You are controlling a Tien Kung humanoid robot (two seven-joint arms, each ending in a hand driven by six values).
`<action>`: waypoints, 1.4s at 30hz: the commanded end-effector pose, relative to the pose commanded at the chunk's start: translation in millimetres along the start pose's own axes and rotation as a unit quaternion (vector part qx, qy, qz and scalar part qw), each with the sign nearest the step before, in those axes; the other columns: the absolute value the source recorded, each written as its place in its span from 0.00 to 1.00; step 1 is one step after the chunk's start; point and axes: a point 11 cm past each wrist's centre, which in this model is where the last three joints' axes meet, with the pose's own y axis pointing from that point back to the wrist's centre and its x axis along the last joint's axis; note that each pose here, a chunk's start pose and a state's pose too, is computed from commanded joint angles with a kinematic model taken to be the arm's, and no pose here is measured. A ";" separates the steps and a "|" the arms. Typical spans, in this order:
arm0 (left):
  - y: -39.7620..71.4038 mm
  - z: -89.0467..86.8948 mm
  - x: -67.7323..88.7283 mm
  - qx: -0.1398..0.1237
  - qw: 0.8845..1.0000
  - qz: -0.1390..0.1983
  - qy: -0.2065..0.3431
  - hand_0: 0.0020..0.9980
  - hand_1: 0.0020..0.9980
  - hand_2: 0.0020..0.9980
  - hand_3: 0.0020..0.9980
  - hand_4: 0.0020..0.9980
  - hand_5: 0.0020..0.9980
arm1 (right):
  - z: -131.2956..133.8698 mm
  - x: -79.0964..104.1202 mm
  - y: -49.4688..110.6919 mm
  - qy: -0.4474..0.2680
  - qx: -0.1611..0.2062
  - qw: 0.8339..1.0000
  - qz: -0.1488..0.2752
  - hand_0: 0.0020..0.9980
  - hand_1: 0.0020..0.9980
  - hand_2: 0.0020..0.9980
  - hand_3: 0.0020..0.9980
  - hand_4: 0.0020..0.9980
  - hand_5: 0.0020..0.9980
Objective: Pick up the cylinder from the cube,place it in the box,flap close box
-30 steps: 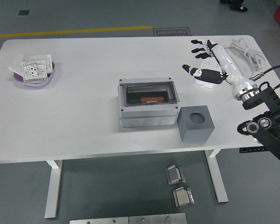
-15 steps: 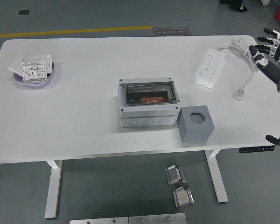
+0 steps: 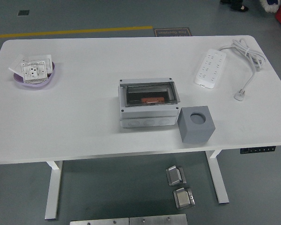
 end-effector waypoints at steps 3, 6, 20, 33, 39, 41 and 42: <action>0.0 -0.1 -0.4 0.000 1.000 0.000 0.000 0.69 0.67 0.58 0.65 0.61 0.34 | -1.0 3.8 0.2 0.001 0.001 1.000 0.005 0.68 0.66 0.72 0.76 0.85 0.41; 0.0 0.1 -0.5 0.000 1.000 0.000 0.001 0.69 0.67 0.58 0.65 0.61 0.34 | -1.9 6.8 0.3 0.002 0.003 1.000 0.009 0.68 0.66 0.72 0.76 0.85 0.41; -0.1 -0.5 -1.6 0.001 1.000 -0.002 0.001 0.69 0.67 0.58 0.65 0.61 0.34 | -5.9 6.0 -1.7 0.007 0.011 1.000 0.007 0.68 0.67 0.72 0.76 0.84 0.40; -0.1 -0.3 -1.1 0.002 1.000 -0.002 0.002 0.69 0.67 0.58 0.65 0.61 0.34 | -11.8 6.0 -4.6 0.014 0.020 1.000 0.006 0.67 0.67 0.72 0.75 0.81 0.37; -0.1 -0.8 -2.2 0.003 1.000 -0.003 0.001 0.69 0.67 0.58 0.65 0.61 0.34 | -13.4 4.5 -5.9 0.016 0.023 1.000 0.004 0.67 0.67 0.72 0.74 0.81 0.36; -0.3 -1.5 -2.1 0.004 1.000 -0.003 0.001 0.69 0.67 0.58 0.65 0.61 0.34 | -14.1 4.6 -6.3 0.016 0.024 1.000 0.004 0.67 0.67 0.72 0.74 0.81 0.36; -0.3 -1.8 -2.0 0.004 1.000 -0.003 0.001 0.69 0.67 0.58 0.65 0.61 0.34 | -14.2 4.4 -6.3 0.017 0.024 1.000 0.004 0.67 0.67 0.72 0.74 0.81 0.36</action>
